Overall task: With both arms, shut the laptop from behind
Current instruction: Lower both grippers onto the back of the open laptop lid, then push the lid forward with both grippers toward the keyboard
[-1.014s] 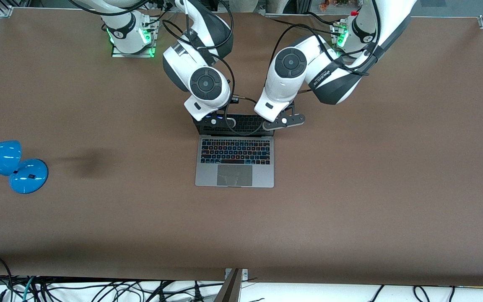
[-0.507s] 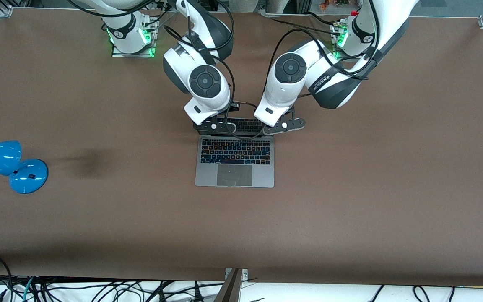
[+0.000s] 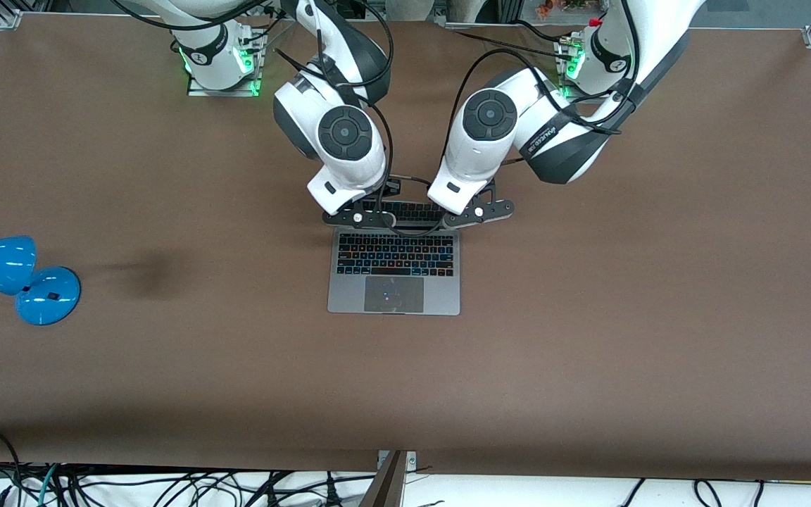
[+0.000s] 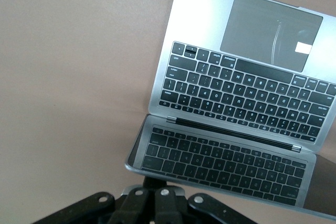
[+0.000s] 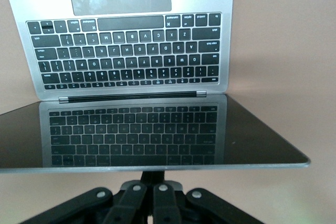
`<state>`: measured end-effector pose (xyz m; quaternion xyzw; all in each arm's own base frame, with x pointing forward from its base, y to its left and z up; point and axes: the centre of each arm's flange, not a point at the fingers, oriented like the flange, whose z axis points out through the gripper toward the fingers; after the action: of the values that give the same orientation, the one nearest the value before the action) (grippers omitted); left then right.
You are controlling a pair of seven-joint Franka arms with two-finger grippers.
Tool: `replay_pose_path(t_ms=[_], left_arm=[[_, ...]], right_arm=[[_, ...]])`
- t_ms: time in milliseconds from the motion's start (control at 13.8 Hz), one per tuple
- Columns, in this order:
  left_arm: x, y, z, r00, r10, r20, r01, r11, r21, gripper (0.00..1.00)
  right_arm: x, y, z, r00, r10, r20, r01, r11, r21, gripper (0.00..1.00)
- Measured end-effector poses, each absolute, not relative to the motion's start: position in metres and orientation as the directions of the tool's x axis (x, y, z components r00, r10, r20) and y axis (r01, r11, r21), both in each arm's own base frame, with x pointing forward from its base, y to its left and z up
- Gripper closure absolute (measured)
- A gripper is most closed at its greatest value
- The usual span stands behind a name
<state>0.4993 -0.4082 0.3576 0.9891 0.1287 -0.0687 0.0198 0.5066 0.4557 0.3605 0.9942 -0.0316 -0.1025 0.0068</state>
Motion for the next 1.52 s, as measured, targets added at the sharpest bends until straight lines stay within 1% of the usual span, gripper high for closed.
replay_pose_path(t_ms=[362, 652, 1014, 1520], left_arm=[[0.517, -0.403, 0.36, 0.951, 0.274, -0.14, 0.282, -0.959, 0.04, 0.99], [0.531, -0.4, 0.358, 0.951, 0.283, -0.12, 0.29, -0.956, 0.042, 0.99], [0.547, -0.396, 0.352, 0.946, 0.31, -0.096, 0.313, -0.949, 0.029, 0.99], [0.56, -0.388, 0.348, 0.938, 0.332, -0.096, 0.336, -0.941, 0.029, 0.99]], right_arm=[[0.511, 0.452, 0.361, 0.979, -0.053, -0.197, -0.051, -0.999, 0.016, 0.96], [0.523, 0.447, 0.362, 0.986, -0.057, -0.159, -0.06, -0.998, -0.012, 0.96], [0.537, 0.441, 0.341, 0.989, -0.042, -0.139, -0.046, -0.999, -0.029, 0.96], [0.547, 0.436, 0.326, 0.995, 0.001, -0.098, 0.001, -1.0, -0.008, 0.96]])
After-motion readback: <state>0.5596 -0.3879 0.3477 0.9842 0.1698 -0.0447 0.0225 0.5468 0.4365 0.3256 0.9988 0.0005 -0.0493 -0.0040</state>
